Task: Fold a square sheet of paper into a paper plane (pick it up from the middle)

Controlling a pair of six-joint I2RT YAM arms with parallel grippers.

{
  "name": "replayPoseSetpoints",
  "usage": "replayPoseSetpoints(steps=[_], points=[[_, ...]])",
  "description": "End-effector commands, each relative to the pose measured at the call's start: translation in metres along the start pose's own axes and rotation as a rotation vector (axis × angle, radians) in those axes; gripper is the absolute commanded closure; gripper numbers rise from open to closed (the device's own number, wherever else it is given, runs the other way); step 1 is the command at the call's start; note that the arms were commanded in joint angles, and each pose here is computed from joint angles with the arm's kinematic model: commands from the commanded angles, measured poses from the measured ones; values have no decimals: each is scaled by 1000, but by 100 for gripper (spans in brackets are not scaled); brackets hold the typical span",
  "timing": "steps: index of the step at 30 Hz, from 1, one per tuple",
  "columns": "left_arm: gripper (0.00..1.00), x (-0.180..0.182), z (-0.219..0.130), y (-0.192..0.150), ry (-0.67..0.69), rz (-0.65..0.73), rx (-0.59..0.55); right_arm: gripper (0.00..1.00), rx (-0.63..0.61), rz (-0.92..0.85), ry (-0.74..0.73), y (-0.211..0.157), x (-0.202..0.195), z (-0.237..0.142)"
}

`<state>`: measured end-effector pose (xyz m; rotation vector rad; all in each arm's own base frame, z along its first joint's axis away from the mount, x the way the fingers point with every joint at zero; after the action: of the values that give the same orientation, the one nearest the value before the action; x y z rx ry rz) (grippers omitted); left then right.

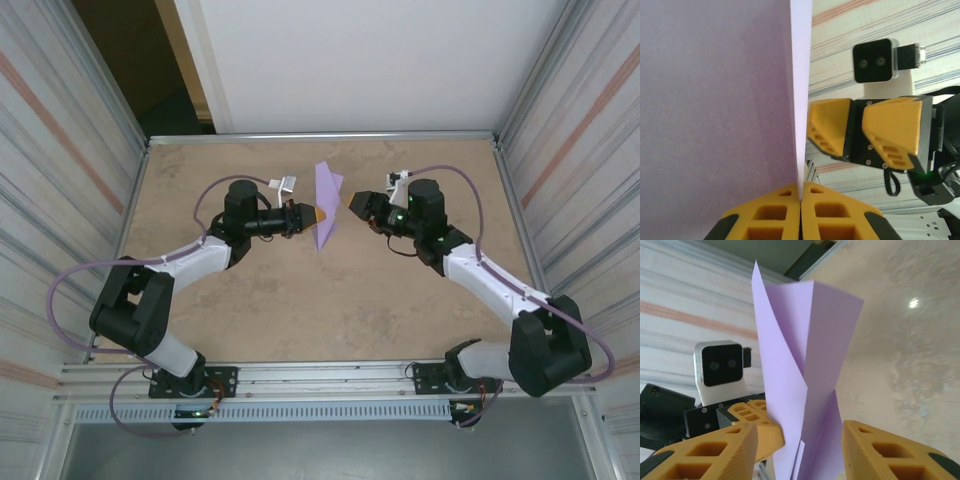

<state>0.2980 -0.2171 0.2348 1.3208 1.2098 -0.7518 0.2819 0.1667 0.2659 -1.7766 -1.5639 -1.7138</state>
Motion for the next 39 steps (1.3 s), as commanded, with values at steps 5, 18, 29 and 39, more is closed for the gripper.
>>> replayPoseSetpoints(steps=[5,18,29,39], points=[[93,-6,-12,4,217,114,7,48,-46,-63,-257,-7,-24,-30],[93,-4,-9,12,1326,568,86,41,-81,-86,-451,-19,-45,-58],[93,54,42,12,1807,742,249,41,-135,-19,-553,-26,-66,-84],[89,112,83,-18,1920,823,449,40,-135,27,-573,-29,-77,-88]])
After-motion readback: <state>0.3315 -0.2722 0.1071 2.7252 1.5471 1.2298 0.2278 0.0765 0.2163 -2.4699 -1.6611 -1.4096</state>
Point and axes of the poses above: each hand's point on the last joint's axis, 136 mm out from that joint toward the fingers, its own z axis out along the fingers, its own x axis along the line the jaws close on, y = z × x, the point moved 9 cm from there along -z, back along the fingers, and after that the axes turned 6 degrees about -z, right-handed, at the moved point
